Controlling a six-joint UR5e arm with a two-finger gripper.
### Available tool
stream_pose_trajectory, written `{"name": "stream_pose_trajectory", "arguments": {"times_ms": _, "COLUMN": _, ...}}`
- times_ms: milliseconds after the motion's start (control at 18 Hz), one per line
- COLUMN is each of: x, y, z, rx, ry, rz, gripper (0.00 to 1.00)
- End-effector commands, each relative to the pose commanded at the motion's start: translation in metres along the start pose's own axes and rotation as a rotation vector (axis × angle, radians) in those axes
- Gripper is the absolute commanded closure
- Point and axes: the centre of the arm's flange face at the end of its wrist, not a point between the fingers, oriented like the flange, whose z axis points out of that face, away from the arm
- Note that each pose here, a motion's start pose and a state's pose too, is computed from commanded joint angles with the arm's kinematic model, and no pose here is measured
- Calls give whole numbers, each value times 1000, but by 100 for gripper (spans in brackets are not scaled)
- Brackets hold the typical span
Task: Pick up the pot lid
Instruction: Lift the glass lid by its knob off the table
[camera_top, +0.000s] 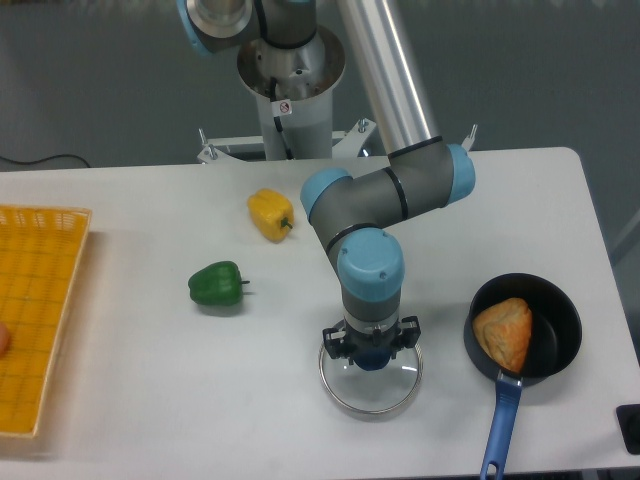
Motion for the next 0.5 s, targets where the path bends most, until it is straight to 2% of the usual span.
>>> {"name": "stream_pose_trajectory", "arguments": {"times_ms": 500, "x": 14, "y": 13, "z": -39, "rx": -29, "ry": 14, "rz": 10, "gripper": 37}}
